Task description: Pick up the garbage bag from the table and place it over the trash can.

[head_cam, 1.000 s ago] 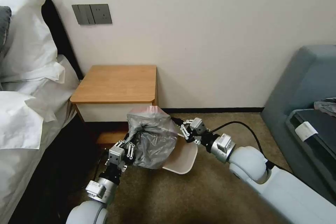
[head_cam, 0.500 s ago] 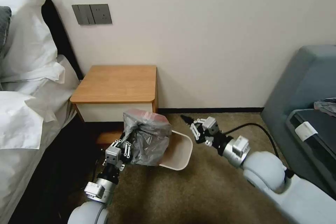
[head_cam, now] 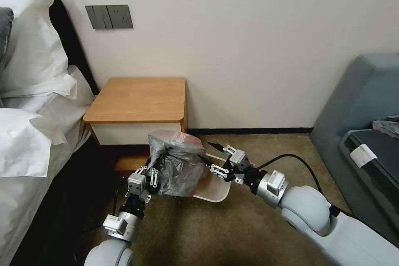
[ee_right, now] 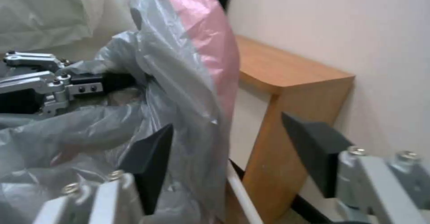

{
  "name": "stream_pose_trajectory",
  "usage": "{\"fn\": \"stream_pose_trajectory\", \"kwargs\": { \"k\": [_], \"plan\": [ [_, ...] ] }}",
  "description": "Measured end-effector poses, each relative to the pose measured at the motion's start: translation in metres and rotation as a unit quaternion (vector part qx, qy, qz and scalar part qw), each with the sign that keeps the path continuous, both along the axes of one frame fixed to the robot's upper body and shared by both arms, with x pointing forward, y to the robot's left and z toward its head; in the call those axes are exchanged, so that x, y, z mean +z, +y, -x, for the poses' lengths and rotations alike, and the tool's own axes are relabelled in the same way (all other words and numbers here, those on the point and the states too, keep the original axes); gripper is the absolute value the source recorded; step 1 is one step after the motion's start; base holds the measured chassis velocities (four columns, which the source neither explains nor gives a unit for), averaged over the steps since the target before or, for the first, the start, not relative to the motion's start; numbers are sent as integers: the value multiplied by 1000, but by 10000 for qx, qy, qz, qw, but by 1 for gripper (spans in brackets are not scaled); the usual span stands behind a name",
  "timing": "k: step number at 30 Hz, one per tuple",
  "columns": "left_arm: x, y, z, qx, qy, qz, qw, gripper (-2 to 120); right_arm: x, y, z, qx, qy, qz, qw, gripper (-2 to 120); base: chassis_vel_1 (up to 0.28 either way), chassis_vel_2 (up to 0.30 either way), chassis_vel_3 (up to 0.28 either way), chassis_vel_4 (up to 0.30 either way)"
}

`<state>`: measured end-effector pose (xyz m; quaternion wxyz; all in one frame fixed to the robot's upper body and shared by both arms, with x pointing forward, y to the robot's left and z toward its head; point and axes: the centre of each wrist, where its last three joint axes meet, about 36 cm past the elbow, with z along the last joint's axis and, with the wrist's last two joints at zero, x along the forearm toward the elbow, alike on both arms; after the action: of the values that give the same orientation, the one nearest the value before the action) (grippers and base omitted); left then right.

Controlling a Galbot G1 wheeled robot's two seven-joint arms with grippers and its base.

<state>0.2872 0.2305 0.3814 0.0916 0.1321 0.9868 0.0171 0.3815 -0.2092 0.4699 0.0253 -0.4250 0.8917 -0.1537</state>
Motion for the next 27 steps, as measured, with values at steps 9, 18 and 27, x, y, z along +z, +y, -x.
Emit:
{"fn": "stream_pose_trajectory", "kwargs": {
  "k": [9,18,27],
  "plan": [
    [0,-2,0,-25,18,13,10000,7,-5,11,-4,49,37,-42,10000,47,0,0,0,0],
    [-4,-2,-1,-21,79,-8,10000,7,-4,11,-3,8,-25,-83,10000,12,0,0,0,0],
    [-5,-2,0,-13,95,-38,9999,7,-8,16,-1,-83,-106,-103,9999,0,0,0,0,0]
  ]
}}
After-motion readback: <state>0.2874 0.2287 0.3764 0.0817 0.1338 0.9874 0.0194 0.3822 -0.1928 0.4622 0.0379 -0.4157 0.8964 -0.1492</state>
